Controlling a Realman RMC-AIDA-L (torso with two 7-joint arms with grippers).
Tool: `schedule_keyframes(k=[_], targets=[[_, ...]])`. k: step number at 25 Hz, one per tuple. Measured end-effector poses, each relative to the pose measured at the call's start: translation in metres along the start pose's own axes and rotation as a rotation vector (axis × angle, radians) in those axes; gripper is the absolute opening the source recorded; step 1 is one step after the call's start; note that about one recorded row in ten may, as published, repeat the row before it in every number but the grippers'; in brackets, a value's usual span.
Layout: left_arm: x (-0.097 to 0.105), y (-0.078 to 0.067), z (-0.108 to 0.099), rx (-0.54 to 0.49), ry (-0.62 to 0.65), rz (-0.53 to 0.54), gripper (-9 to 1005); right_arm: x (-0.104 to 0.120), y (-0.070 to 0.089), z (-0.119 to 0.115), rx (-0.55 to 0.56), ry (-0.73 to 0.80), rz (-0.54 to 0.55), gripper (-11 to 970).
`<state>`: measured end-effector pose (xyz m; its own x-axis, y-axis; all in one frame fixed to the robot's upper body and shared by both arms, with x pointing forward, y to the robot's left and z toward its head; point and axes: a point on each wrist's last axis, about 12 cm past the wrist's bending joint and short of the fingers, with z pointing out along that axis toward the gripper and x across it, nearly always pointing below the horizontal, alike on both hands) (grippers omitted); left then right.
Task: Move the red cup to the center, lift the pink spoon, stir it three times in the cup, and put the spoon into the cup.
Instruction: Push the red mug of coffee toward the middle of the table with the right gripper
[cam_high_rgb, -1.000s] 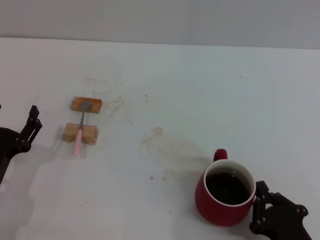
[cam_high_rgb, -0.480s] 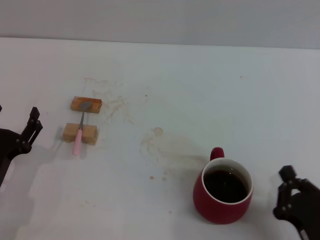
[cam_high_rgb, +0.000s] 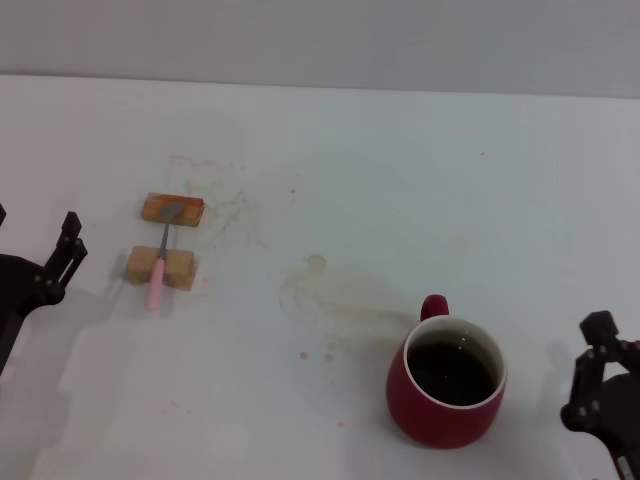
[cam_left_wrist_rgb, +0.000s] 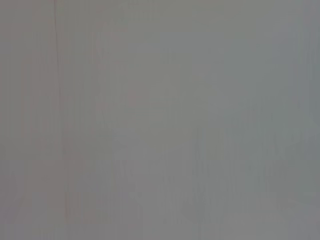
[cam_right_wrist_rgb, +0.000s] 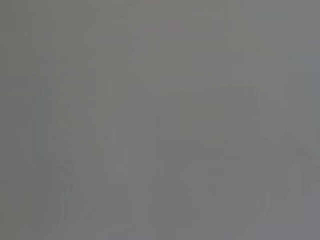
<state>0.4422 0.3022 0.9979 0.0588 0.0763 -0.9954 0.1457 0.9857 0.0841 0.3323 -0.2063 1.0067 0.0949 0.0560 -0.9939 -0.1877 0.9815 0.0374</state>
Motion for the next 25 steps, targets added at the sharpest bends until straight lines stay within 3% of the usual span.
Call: schedule_keyframes(k=[25], targets=[[0.001, -0.001, 0.005, 0.007, 0.01, -0.001, 844, -0.01, 0.037, 0.027, -0.244, -0.041, 0.004, 1]])
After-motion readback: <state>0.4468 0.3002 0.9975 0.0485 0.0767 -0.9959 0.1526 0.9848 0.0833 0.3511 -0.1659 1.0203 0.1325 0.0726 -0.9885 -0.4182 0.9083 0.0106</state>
